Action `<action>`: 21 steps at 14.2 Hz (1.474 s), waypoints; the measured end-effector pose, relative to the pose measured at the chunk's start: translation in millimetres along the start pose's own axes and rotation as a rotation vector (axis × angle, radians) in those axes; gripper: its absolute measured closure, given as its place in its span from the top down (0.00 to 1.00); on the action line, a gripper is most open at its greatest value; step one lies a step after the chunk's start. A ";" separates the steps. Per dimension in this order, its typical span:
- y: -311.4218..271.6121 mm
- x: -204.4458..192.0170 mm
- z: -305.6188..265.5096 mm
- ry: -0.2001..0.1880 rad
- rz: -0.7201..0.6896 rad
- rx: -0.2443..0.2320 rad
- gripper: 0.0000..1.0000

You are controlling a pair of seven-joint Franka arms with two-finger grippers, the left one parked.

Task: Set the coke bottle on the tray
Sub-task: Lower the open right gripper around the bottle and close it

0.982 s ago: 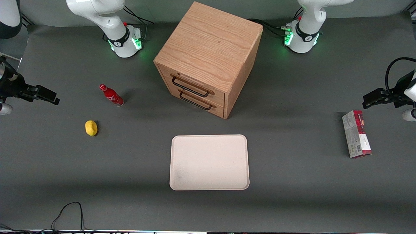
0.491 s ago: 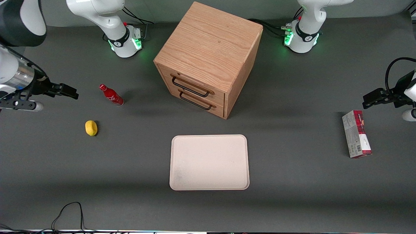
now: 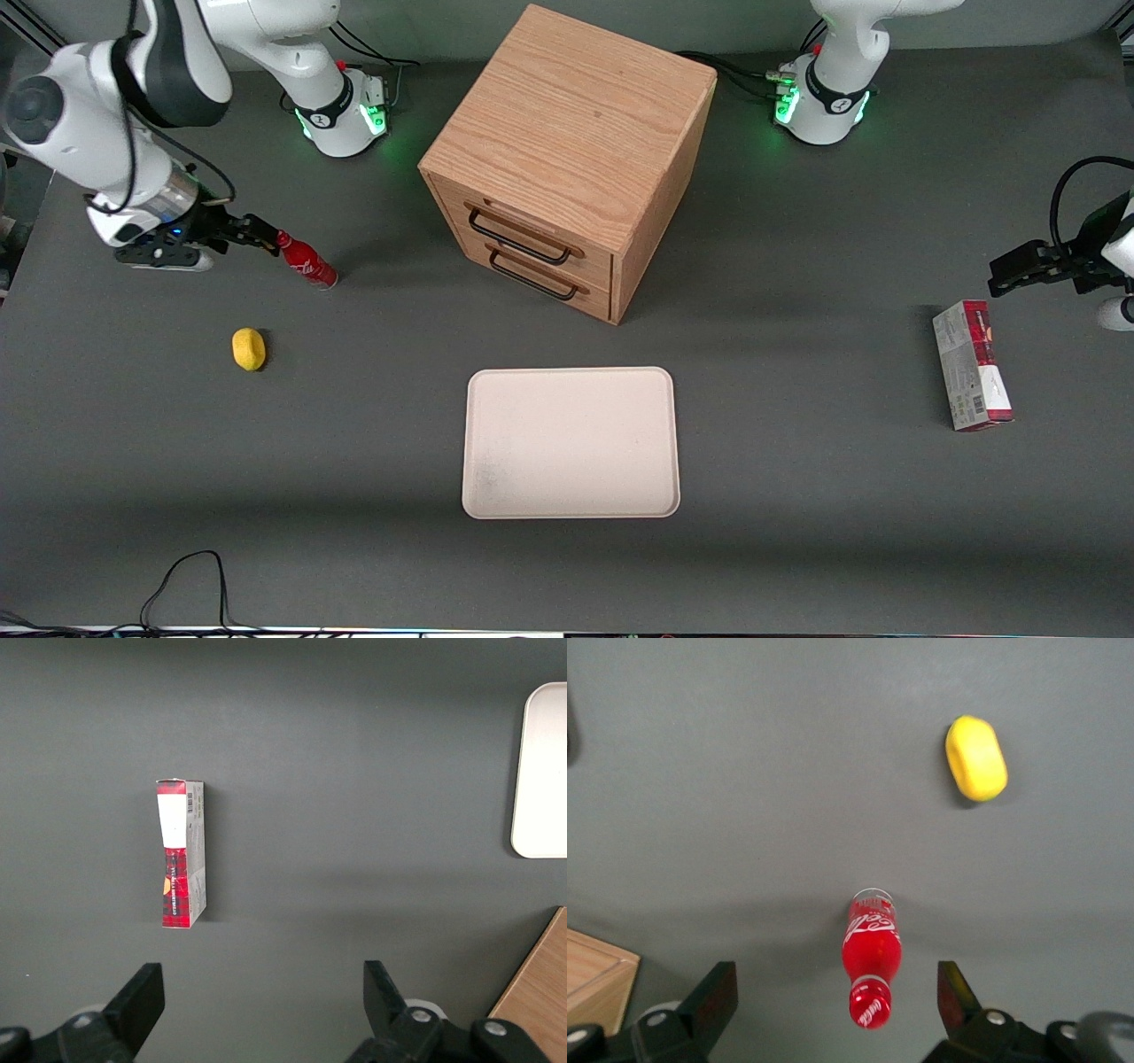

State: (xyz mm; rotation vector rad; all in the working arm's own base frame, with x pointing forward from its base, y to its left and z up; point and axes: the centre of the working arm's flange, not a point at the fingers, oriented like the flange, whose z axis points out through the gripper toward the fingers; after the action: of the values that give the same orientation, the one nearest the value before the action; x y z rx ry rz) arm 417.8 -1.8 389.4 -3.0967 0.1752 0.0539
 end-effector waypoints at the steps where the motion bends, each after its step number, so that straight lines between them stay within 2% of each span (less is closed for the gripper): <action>1: 0.6 -9.3 14.4 0.000 -0.005 -0.002 1.00; 8: 4.0 -42.7 70.7 0.046 -0.027 -0.010 1.00; 13: 4.7 -45.8 75.0 0.047 -0.053 -0.033 1.00; 15: 5.1 -45.8 75.1 0.047 -0.056 -0.036 0.96; 21: 6.1 -46.0 75.5 0.046 -0.058 -0.040 0.32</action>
State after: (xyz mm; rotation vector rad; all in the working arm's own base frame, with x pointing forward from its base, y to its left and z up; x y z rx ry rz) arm 369.1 0.5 315.5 -3.1425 0.0862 -0.0165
